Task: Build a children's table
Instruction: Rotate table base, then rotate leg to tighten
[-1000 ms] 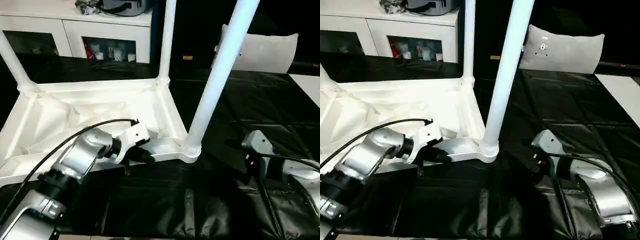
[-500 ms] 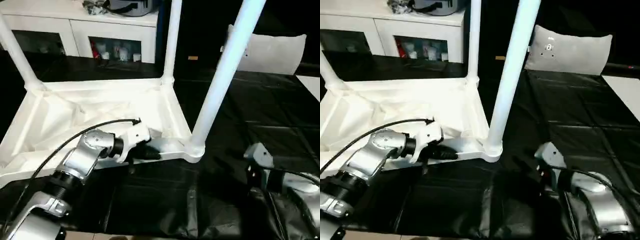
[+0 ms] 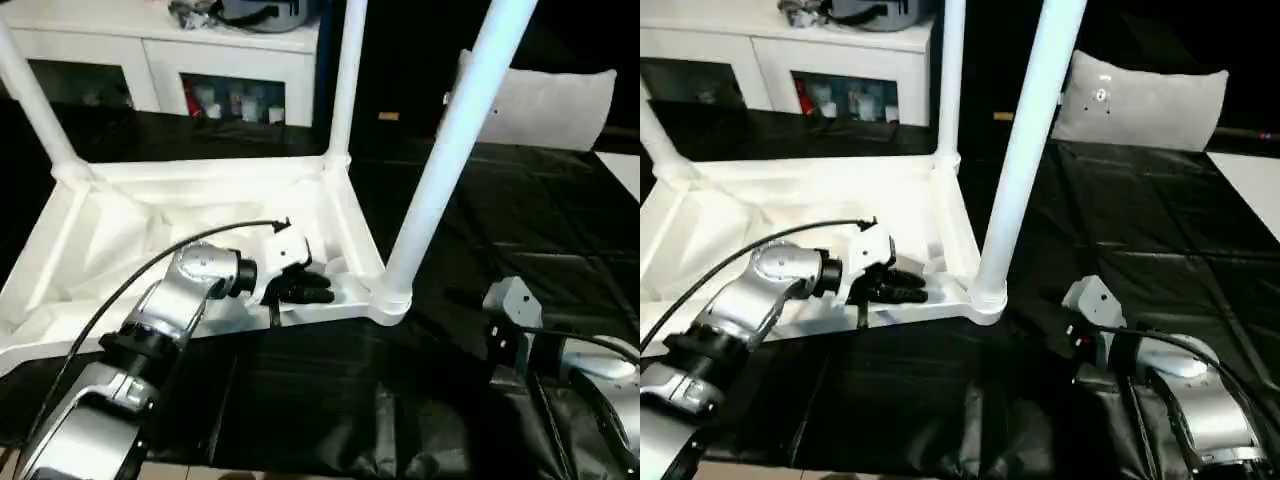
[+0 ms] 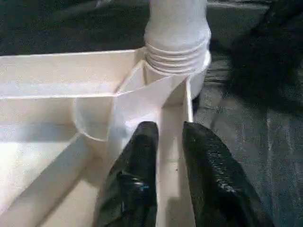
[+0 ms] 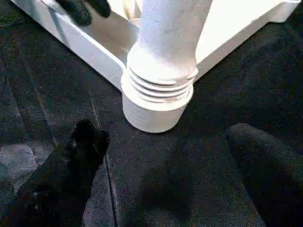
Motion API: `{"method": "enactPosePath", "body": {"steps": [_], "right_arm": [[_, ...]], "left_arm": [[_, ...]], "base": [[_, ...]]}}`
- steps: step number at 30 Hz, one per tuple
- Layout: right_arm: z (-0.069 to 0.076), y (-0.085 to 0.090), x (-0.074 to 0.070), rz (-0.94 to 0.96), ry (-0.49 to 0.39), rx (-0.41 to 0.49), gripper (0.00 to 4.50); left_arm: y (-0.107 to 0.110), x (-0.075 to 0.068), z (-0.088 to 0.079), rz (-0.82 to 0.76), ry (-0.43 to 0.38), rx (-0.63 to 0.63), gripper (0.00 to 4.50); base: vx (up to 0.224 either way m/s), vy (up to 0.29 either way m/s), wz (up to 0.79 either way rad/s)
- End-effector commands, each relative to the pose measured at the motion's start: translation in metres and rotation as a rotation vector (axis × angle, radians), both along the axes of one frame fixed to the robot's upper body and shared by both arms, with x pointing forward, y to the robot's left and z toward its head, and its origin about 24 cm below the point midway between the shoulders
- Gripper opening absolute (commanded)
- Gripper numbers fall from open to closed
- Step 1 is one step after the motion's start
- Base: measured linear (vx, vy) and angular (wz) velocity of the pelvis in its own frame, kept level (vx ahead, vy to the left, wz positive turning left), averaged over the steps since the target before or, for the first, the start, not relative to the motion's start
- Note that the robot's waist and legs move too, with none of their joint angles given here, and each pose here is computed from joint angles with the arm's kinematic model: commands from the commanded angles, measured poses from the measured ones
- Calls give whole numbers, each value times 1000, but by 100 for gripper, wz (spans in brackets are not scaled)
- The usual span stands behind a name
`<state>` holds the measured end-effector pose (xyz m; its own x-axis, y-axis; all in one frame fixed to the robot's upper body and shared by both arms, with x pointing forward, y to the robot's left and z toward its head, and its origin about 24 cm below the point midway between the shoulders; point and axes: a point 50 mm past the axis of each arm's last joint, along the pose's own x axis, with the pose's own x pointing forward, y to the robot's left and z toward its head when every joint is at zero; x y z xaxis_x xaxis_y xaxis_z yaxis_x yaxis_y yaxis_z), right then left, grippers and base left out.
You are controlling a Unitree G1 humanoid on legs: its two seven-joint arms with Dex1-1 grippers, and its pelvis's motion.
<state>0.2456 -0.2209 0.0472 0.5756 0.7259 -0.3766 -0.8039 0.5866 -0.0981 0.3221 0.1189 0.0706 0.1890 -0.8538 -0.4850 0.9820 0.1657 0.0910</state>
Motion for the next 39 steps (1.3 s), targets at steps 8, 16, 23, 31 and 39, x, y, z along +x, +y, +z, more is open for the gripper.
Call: {"method": "enactPosePath", "body": {"steps": [8, 16, 23, 31, 39], "right_arm": [[8, 0, 5, -2, -22, 0, 450], [8, 1, 6, -1, -17, 4, 450], [8, 1, 8, 1, -22, 18, 450], [27, 12, 20, 82, -29, 153, 450], [23, 19, 34, 199, 49, 163, 373]], "left_arm": [[-1, 0, -12, -27, 10, 81, 105], [0, 3, -14, 11, 21, 68, 66], [0, 2, -17, 2, 38, 44, 7], [4, 0, -19, -5, 64, 8, 7], [8, -11, -21, -71, 62, 22, 0]], "base": [[0, 0, 0], [0, 0, 0], [0, 0, 0], [0, 0, 0], [0, 0, 0]]}}
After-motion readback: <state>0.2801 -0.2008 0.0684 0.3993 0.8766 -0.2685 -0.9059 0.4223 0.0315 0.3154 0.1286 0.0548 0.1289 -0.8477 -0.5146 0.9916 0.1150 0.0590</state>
